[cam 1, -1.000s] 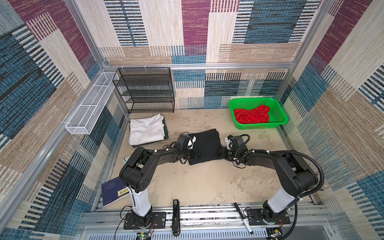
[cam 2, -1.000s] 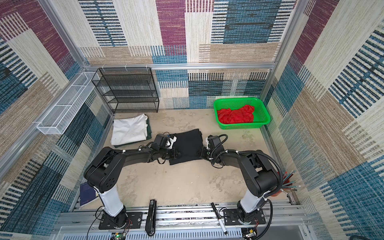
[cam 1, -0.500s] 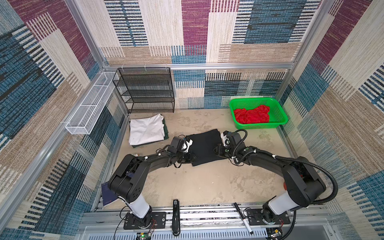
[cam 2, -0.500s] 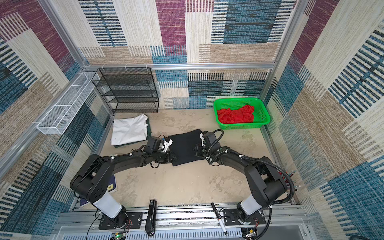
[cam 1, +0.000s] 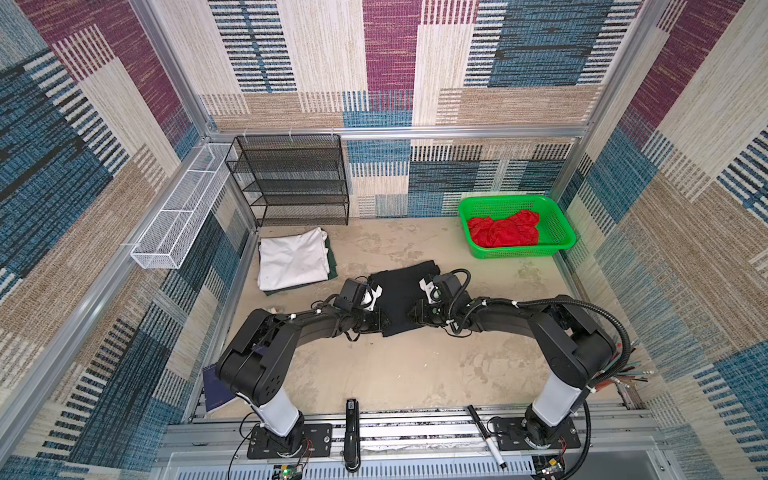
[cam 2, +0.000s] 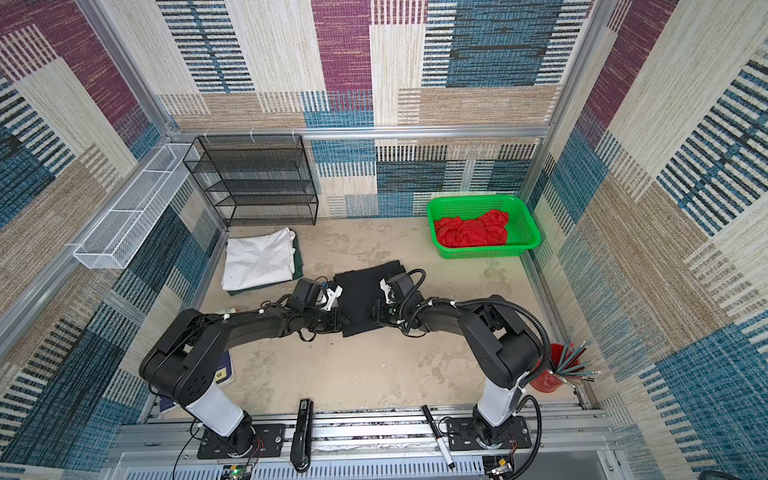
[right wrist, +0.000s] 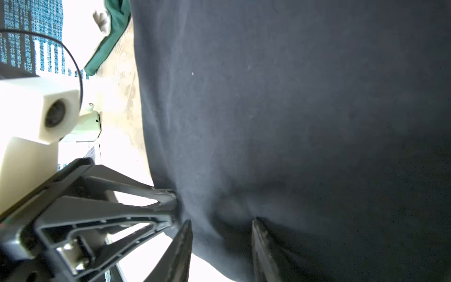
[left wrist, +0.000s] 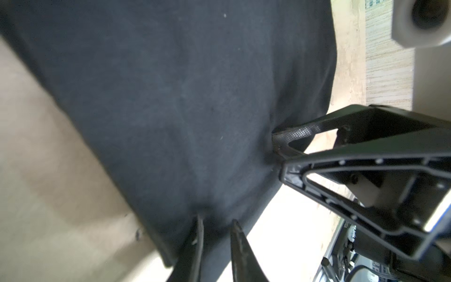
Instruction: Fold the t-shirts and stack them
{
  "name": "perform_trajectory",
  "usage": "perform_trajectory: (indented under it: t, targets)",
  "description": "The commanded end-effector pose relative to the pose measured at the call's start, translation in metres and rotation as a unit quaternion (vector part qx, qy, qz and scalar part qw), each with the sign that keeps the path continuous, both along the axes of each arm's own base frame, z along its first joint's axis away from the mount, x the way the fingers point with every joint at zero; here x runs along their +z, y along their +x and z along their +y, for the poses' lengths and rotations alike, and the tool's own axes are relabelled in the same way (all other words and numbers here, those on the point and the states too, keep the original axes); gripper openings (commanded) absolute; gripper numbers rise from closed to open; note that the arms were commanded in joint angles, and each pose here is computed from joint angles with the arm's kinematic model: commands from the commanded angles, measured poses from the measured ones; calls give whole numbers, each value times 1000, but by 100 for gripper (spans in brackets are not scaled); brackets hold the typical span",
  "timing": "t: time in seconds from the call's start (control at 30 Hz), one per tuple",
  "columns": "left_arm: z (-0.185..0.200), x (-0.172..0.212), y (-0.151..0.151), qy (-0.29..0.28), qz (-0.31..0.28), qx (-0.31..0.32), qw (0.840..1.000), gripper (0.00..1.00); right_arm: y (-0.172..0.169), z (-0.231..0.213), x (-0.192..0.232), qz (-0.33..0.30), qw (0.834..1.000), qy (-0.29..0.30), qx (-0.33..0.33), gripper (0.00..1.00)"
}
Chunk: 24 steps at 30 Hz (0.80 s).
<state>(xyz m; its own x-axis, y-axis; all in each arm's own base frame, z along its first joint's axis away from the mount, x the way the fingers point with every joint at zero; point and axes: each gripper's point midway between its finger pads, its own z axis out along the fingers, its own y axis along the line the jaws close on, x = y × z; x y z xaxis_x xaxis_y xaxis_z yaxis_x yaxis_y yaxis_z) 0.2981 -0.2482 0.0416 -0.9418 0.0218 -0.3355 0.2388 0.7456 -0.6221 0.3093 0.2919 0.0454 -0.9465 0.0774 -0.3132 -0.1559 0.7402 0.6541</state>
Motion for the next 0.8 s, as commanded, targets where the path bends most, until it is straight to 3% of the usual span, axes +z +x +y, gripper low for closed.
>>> perform_trajectory:
  t: [0.0,0.1,0.2,0.4,0.6,0.77]
  targets:
    - [10,6,3,17,-1,5,1000,24,-17,-18,-22,37,998,-43,-12,43]
    - [12,28,17,0,-14,13,1000,26,-16,-16,-9,19,999,-29,-6,44]
    - [21,40,33,10,-18,34,999,35,-3,-10,19,-14,1000,-20,-6,45]
    - [32,28,51,16,43,79,996,46,39,-13,66,-71,996,-37,-25,48]
    - [35,20,52,-11,67,138,988,61,88,-53,65,-97,992,-52,-57,48]
    - [37,13,55,-30,88,169,981,64,116,-71,52,-108,990,-62,-64,48]
